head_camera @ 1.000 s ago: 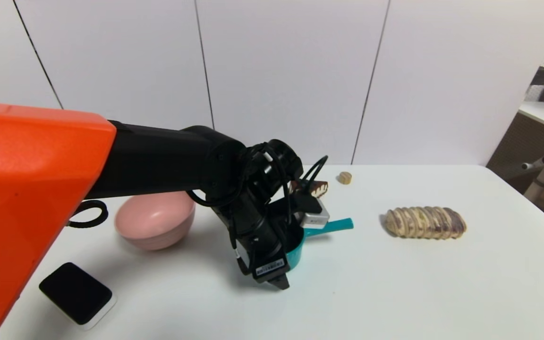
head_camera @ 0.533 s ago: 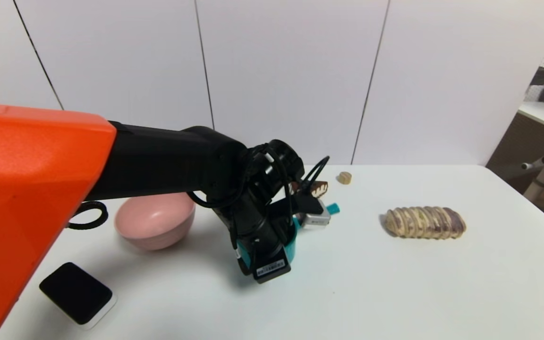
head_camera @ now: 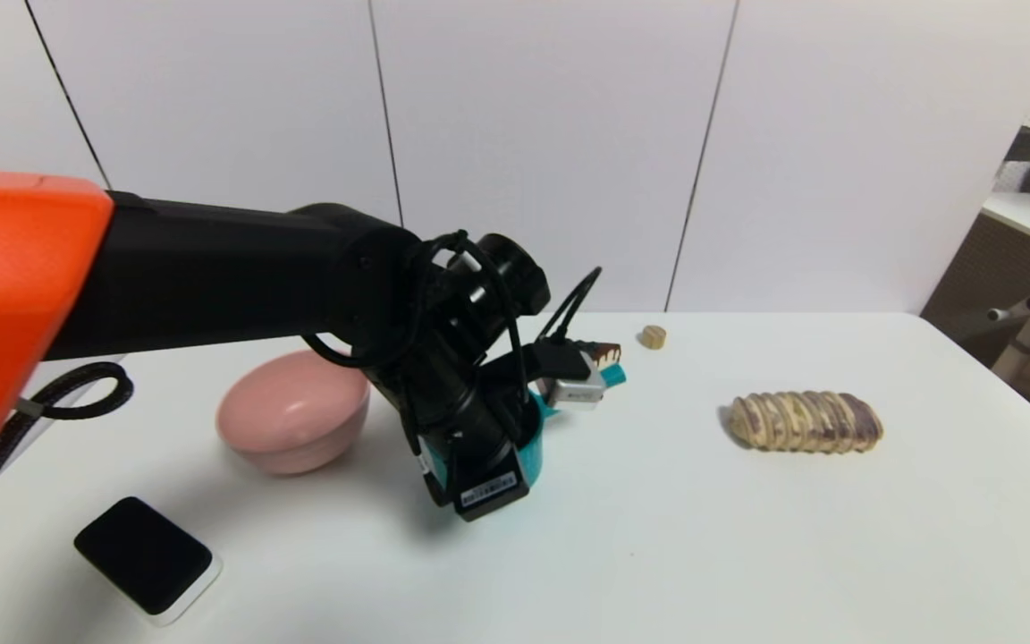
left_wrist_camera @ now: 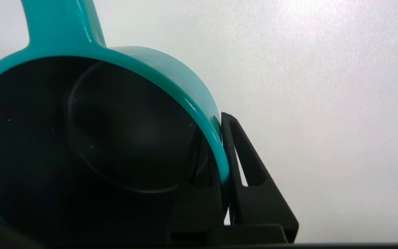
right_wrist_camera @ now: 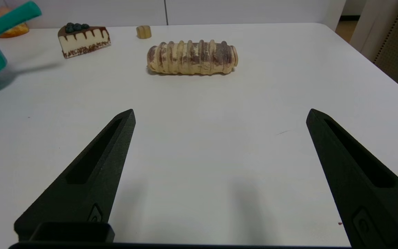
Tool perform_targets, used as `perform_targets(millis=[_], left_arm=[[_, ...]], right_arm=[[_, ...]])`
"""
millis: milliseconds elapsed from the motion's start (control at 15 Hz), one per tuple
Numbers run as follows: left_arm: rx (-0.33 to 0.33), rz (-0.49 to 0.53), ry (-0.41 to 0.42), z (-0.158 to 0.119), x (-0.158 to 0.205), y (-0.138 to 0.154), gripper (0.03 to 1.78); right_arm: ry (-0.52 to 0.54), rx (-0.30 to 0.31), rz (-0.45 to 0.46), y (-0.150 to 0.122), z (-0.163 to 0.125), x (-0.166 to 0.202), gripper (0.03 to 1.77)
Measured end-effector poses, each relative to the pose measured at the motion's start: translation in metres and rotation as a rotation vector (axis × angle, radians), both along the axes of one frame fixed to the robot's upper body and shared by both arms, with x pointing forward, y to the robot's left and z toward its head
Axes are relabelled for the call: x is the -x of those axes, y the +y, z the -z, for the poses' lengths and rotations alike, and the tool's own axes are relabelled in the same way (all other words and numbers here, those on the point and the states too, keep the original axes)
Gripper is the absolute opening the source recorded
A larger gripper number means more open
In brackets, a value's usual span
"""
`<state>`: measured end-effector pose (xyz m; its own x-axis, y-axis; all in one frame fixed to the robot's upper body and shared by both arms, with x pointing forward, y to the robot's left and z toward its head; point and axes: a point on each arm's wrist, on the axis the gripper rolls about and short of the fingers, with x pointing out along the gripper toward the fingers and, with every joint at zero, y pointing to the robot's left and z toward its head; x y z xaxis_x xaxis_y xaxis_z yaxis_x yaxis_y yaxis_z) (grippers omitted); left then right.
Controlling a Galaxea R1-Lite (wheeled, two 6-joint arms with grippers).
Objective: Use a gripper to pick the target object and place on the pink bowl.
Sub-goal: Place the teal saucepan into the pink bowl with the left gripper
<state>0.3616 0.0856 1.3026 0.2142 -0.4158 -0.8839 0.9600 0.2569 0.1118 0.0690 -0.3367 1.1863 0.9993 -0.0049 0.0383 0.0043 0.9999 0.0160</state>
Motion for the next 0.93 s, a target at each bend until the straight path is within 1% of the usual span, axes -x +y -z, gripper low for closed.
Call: perform_targets(millis=[67,200,467,733,933], left_arm=[[0.004,-0.013,-0.012,-0.007,0.001,0.006,0.13],[0.007,-0.057,-0.064,-0.022,0.001,0.02,0.13],[0.006,-0.189,-0.161,-0.047,-0.008,0.057,0.13],[-0.013,-0.335,-0.229,-0.062,-0.019,0.094,0.13],[-0.031,-0.425,-0.246,-0.066,-0.027,0.121,0.13]], right_arm=[[0.0,0.0,0.0,0.0,0.0,0.0,1.71],[0.0,0.001,0.0,0.0,0.0,0.0,1.71],[0.0,0.0,0.0,0.0,0.0,0.0,1.71],[0.0,0.0,0.0,0.0,0.0,0.0,1.71],[0.0,0.0,0.0,0.0,0.0,0.0,1.71]])
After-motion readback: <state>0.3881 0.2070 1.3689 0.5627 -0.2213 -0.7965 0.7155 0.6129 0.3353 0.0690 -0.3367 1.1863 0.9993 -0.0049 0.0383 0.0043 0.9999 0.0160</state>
